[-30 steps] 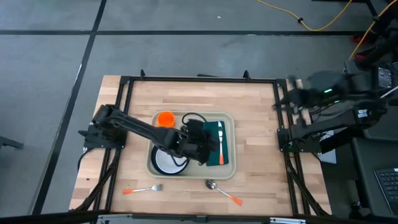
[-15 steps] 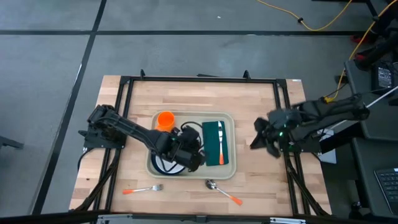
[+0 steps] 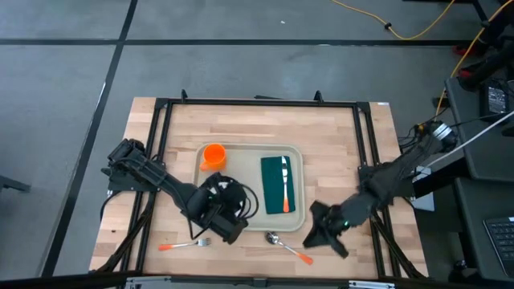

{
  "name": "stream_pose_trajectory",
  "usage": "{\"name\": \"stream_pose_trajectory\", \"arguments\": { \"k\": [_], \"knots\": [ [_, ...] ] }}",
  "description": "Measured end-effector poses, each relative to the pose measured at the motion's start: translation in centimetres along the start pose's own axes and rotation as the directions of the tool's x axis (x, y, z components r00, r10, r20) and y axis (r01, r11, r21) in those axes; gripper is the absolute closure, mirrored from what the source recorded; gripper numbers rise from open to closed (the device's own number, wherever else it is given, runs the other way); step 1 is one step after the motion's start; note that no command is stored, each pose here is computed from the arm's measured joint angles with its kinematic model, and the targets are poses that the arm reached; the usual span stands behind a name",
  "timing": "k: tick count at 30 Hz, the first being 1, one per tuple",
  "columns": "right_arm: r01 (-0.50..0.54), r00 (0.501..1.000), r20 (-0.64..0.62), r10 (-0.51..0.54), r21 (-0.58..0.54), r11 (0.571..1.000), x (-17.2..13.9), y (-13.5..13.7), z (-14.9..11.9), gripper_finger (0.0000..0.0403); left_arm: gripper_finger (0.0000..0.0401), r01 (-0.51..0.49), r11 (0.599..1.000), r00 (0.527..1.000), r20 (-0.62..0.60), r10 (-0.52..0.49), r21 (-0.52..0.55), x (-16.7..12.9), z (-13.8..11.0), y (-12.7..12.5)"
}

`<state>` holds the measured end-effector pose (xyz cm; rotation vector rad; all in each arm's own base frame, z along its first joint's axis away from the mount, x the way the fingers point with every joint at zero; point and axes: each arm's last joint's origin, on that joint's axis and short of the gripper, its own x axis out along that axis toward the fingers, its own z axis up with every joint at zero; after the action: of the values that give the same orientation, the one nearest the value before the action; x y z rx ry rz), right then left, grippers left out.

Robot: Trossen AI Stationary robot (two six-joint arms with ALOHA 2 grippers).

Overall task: Set up tray
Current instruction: Put the orange spoon on the dark green napkin

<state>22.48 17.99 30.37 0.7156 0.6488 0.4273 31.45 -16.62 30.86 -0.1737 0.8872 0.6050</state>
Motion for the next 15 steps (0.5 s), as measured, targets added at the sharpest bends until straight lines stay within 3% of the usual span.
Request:
{"name": "stream_pose_trajectory", "arguments": {
  "k": [4, 15],
  "knots": [
    [0.015, 0.999, -0.051, -0.015, -0.007, 1.0, 3.2, -0.1, -1.5, 0.0353, 0.0359, 0.04, 0.999, 0.999, -0.015, -0.04, 0.025, -0.7, -0.8, -0.6],
    [0.206, 0.953, -0.211, -0.219, -0.082, 0.975, 11.0, -2.1, -3.2, 0.0339, 0.0365, 0.082, 0.997, 0.997, 0.002, -0.082, -0.018, -1.3, -1.2, -1.3]
  ]
}}
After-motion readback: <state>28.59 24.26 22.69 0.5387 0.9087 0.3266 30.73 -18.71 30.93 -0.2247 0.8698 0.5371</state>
